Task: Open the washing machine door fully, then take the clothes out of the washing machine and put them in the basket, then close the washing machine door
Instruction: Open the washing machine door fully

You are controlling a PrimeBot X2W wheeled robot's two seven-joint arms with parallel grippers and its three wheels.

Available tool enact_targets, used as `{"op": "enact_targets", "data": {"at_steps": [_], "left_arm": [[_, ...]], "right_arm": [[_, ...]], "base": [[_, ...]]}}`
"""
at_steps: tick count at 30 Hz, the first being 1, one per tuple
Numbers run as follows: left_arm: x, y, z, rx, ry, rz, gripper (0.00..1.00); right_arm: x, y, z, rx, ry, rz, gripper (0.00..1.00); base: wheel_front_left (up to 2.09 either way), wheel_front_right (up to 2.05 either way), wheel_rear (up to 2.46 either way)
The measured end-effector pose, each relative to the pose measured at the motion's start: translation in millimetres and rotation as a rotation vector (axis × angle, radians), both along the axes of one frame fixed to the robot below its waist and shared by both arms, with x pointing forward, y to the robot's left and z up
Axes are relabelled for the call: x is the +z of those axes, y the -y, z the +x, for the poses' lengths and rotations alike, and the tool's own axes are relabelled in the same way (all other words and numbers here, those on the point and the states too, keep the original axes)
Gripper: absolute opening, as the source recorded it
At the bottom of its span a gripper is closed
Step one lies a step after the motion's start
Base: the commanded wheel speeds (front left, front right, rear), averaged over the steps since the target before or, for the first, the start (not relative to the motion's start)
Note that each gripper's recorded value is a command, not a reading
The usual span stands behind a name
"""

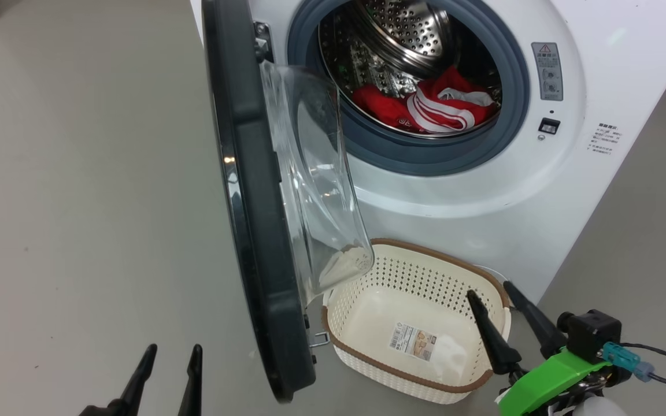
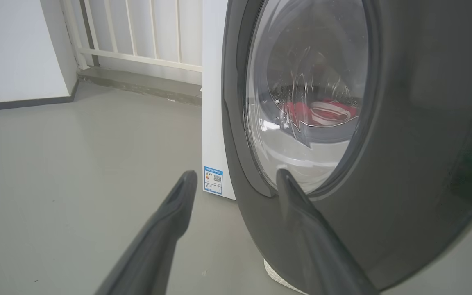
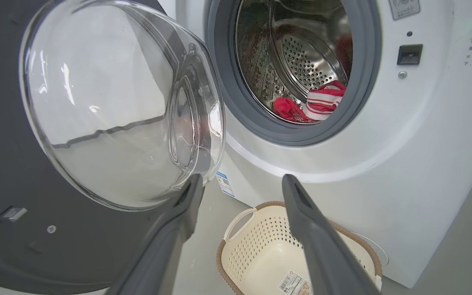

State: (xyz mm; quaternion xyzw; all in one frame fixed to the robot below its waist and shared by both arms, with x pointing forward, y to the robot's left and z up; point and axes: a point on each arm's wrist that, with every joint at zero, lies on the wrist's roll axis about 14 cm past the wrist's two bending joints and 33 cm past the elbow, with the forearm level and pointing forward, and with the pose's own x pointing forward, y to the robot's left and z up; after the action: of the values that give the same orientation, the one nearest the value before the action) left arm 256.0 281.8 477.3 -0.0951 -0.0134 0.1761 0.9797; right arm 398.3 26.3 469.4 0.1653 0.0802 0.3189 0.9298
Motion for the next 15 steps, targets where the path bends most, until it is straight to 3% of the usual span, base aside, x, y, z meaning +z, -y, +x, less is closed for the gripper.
{"op": "enact_targets", "data": {"at_steps": [6,15], "left_arm": [[0.6,-1.9,0.5,0.005,-0.001,0.003,1.00],[-1.4,-1.3,0.9,0.004,-0.008,0.002,1.00]], "right_arm": [[8.3,11.4,5.2,-0.059,0.037,0.013,1.00],[-16.8,18.0,-7.1,-0.067,-0.010,-0.050,1.00]], "base": [[0.00,0.00,0.00],[0.00,0.00,0.00]]}}
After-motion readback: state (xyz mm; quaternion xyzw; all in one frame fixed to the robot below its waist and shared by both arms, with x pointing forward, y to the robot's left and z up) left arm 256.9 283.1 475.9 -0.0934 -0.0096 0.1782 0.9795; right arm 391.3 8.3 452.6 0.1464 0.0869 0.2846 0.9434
